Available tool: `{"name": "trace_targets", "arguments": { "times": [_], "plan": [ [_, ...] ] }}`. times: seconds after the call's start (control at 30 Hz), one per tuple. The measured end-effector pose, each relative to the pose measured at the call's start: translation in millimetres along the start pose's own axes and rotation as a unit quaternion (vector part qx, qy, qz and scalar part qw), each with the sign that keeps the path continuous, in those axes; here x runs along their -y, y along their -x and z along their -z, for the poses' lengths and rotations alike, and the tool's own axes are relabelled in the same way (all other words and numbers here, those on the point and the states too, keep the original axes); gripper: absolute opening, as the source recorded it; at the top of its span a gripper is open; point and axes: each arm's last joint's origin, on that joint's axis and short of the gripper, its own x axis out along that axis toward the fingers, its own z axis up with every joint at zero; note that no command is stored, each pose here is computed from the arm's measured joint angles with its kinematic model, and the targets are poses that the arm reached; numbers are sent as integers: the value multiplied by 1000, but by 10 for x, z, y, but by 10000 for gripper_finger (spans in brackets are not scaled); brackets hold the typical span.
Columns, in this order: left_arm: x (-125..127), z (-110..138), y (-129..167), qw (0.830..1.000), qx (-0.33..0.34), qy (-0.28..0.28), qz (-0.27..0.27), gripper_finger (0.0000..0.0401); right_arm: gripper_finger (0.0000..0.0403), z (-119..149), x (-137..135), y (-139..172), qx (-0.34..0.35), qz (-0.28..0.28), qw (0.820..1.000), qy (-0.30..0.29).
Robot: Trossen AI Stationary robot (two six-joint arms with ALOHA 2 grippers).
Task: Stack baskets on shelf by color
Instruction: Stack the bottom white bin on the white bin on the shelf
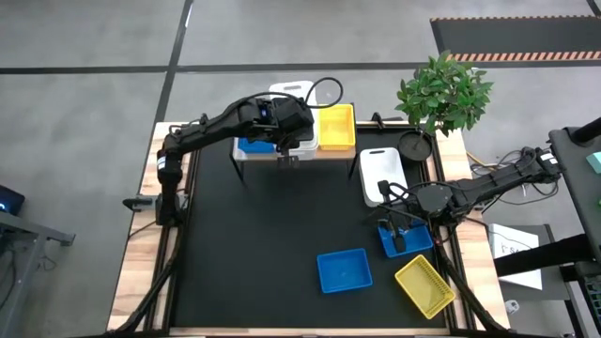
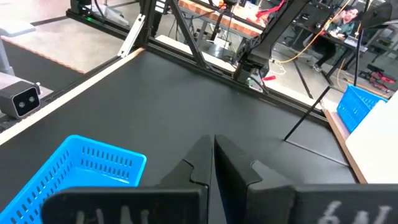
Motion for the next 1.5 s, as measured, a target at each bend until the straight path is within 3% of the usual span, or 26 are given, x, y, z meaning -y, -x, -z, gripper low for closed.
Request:
{"name": "trace_targets", "arguments": {
  "times": [1.23,1.5],
  "plan": [
    [8,-4,0,1000,6,-8,13,1,11,4,-1,-1,-2,-1,1000,-12],
    [6,-5,0,1000,9,-13,21,61,11,4,-1,-1,-2,-1,1000,-13]
  ]
}}
